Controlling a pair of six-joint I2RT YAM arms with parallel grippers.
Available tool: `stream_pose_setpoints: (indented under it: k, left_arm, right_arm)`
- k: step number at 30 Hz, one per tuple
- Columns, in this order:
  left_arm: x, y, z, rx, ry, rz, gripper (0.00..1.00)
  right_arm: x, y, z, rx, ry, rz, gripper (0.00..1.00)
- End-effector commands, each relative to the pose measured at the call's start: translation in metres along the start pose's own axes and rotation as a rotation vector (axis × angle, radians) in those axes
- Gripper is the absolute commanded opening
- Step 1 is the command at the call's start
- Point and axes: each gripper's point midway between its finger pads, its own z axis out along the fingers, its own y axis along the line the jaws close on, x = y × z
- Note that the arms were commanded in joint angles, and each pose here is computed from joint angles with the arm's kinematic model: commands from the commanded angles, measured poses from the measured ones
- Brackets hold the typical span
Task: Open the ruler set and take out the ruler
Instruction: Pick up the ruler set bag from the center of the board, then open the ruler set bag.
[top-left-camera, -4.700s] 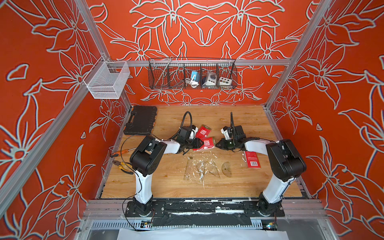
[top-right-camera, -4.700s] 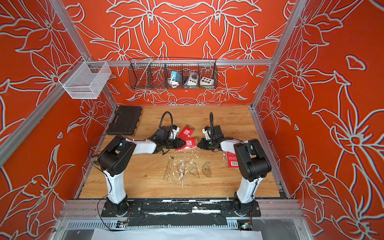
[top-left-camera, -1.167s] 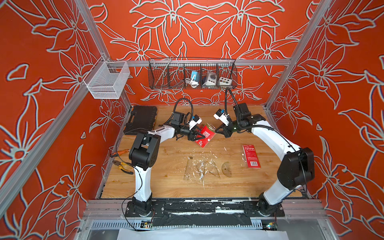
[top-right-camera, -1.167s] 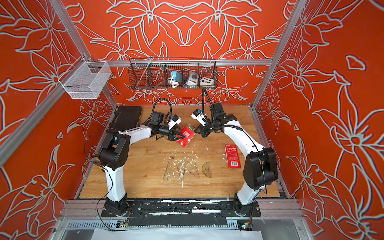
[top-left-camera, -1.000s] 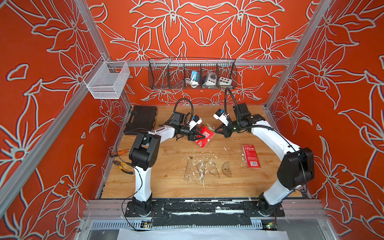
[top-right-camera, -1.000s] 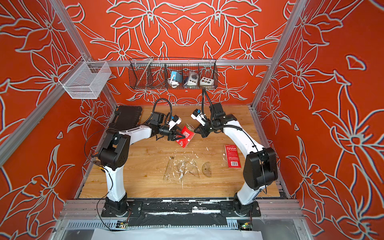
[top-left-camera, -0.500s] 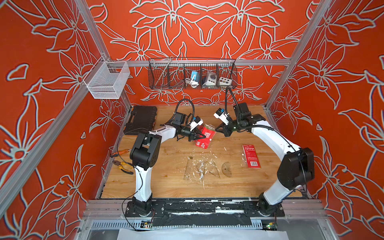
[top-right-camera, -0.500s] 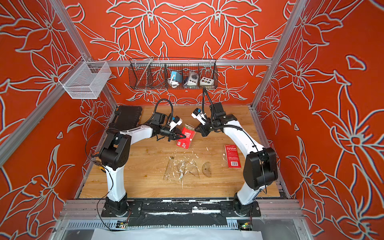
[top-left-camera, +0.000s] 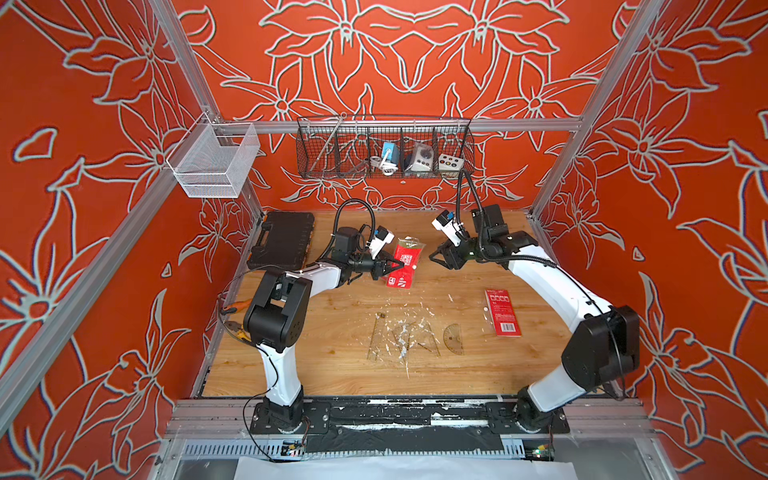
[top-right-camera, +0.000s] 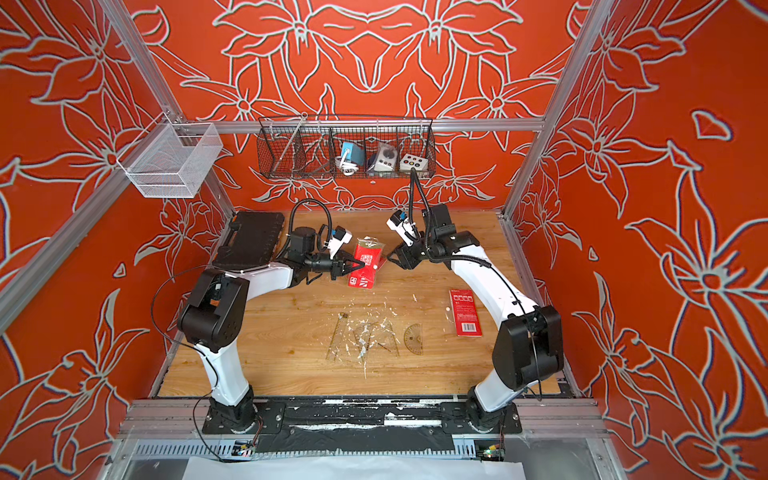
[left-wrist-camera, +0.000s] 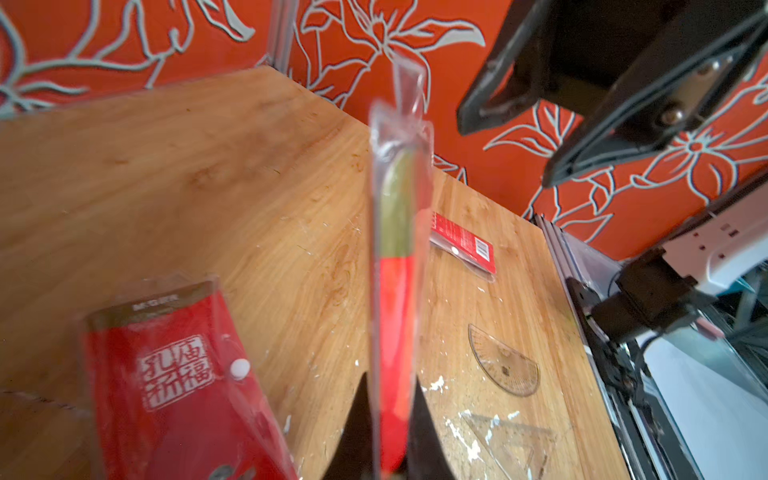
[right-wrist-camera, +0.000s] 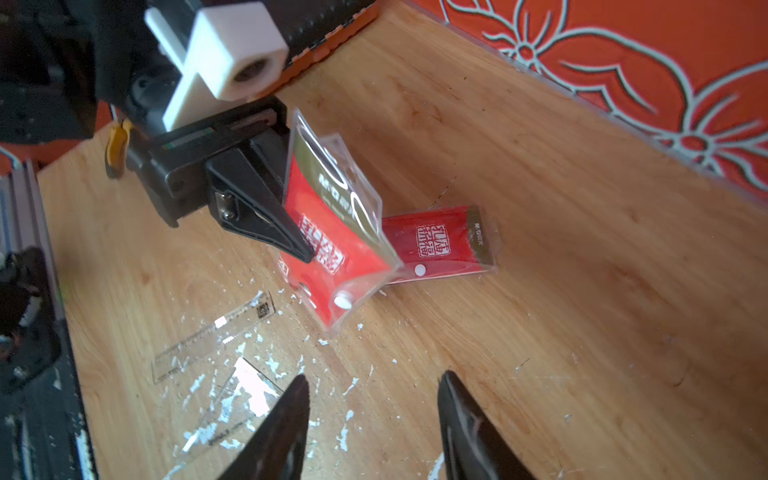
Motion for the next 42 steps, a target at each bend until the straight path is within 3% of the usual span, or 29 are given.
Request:
stream_pose_setpoints:
  k: [1, 8, 15, 24, 35, 42]
  left_arm:
    - [-0.048, 0.001, -0.015, -0.118, -0.142, -0.063, 0.00]
    - [-0.064, 0.012, -0.043, -0.353, -0.275, -0.344, 0.00]
    - [-0.057, -0.014, -0.047, -0.398, -0.303, -0.426, 0.00]
    - [-0.041, -0.027, -0.044, -0.420, -0.297, -0.473, 0.00]
    - [-0.049, -0.043, -0.035, -0.384, -0.299, -0.451, 0.00]
    - [-0.052, -0.052, -0.037, -0.369, -0.312, -0.435, 0.00]
  right_arm:
    - [-0.004, -0.005, -0.003, 0.060, -0.058, 0.065, 0.63]
    - [0.003, -0.013, -0.004, 0.191, -0.119, 0.189, 0.64]
    - [-0.002, 0.003, 0.005, 0.228, -0.130, 0.201, 0.61]
    - [-0.016, 0.028, 0.023, 0.202, -0.127, 0.186, 0.54]
    - [-0.023, 0.046, 0.048, 0.179, -0.087, 0.161, 0.48]
    - [-0.017, 0.029, 0.058, 0.270, -0.026, 0.161, 0.34]
